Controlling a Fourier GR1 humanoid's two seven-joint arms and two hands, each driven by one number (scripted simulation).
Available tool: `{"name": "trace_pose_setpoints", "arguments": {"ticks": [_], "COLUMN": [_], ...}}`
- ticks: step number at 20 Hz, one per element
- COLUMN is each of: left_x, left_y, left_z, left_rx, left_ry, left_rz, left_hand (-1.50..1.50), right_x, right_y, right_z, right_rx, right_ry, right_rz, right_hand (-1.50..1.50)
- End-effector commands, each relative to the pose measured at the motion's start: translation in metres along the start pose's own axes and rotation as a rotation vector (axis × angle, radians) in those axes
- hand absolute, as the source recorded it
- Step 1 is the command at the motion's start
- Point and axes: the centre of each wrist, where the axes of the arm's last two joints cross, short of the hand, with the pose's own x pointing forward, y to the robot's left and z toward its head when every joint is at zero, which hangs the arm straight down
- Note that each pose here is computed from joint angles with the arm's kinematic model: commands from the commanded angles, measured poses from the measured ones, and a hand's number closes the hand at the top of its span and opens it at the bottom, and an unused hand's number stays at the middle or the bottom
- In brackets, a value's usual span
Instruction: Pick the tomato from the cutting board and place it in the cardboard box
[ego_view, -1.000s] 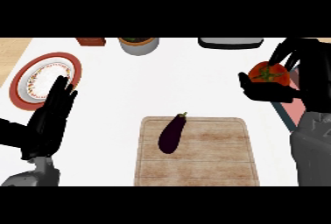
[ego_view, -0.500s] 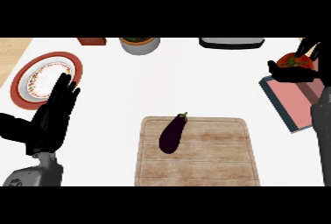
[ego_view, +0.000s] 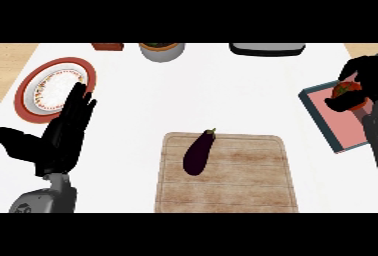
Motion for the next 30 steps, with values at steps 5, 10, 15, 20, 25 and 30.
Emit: {"name": "trace_pose_setpoints", "arguments": {"ticks": [5,10,15,20,25,30], "left_x": [-0.001,-0.003,-0.007,0.002,0.005,0.022], "left_y": [0.016,0.006,0.007,0.005,0.020,0.022], "left_z": [0.000,-0.003,0.000,-0.004,0.007,0.002], "left_rx": [-0.002,0.021,0.021,0.013,0.026,0.031], "left_ry": [0.002,0.011,-0.004,0.021,0.003,-0.009], "left_rz": [0.000,-0.001,-0.004,0.005,-0.002,0.001], "left_hand": [0.00,0.00,0.00,0.00,0.00,0.00], "right_x": [-0.025,-0.018,-0.045,-0.043,-0.095,-0.132], "right_y": [0.011,-0.019,-0.025,-0.024,-0.017,-0.014], "right_z": [-0.027,-0.028,-0.033,-0.034,-0.018,-0.003], "right_rx": [-0.030,-0.370,-0.389,-0.357,-0.407,-0.456], "right_ry": [-0.041,-0.160,-0.152,-0.096,-0.087,-0.056], "right_rz": [-0.161,-0.392,-0.680,-1.051,-1.201,-1.257], "right_hand": [-1.50,-1.50,-1.50,-1.50,-1.50,-1.50]}}
